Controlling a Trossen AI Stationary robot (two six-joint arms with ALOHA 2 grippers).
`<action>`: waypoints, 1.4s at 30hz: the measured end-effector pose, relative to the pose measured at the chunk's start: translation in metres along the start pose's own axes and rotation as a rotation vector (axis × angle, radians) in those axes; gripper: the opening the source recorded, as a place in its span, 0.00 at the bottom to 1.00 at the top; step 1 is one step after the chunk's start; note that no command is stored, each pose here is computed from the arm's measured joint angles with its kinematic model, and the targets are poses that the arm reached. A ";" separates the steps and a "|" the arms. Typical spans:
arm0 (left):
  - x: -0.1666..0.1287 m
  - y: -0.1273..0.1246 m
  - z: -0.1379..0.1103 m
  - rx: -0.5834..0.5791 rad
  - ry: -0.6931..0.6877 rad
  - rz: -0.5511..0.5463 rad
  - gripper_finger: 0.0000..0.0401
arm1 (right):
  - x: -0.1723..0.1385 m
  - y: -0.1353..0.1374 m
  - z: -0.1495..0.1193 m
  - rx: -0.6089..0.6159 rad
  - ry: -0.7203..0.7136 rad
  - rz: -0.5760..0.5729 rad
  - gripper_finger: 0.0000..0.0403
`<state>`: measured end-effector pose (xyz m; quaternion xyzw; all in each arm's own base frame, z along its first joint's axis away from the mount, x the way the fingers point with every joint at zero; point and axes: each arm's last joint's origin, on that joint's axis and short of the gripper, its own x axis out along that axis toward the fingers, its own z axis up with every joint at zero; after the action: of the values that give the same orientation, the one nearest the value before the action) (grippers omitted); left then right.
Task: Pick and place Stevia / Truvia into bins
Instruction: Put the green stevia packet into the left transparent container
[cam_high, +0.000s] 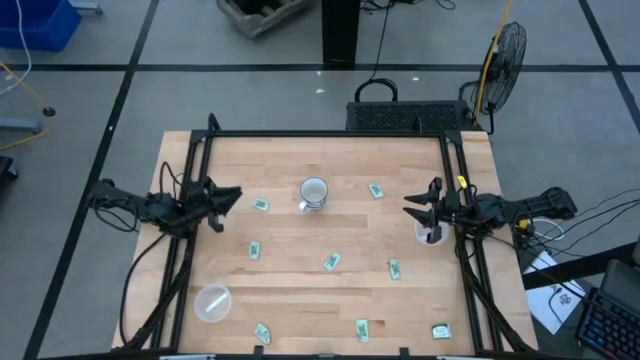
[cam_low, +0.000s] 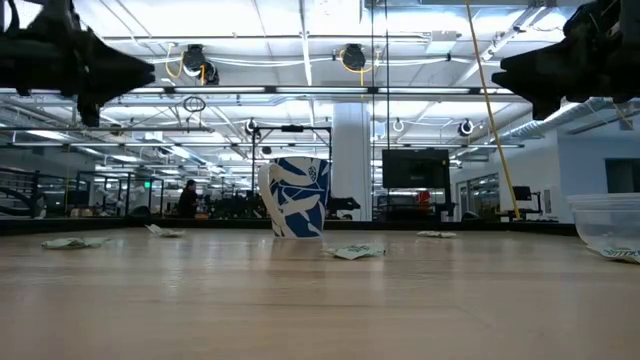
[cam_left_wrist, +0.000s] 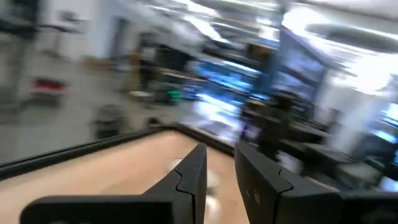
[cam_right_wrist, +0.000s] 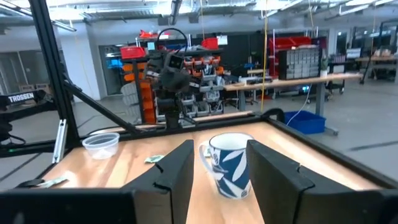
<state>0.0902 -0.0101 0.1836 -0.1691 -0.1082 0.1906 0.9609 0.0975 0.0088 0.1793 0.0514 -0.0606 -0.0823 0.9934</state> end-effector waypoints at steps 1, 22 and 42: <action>0.000 0.001 -0.002 -0.014 0.011 0.027 0.22 | 0.000 0.000 -0.001 0.016 0.008 0.000 0.35; 0.027 0.023 -0.029 -0.326 0.429 0.402 0.22 | 0.008 0.003 0.003 0.050 -0.024 -0.005 0.35; 0.050 0.038 -0.050 -0.285 0.812 0.646 0.22 | 0.022 0.001 -0.014 -0.060 0.128 -0.248 0.35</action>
<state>0.1365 0.0290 0.1306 -0.3826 0.3048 0.3791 0.7855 0.1210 0.0072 0.1680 0.0342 0.0122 -0.2029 0.9785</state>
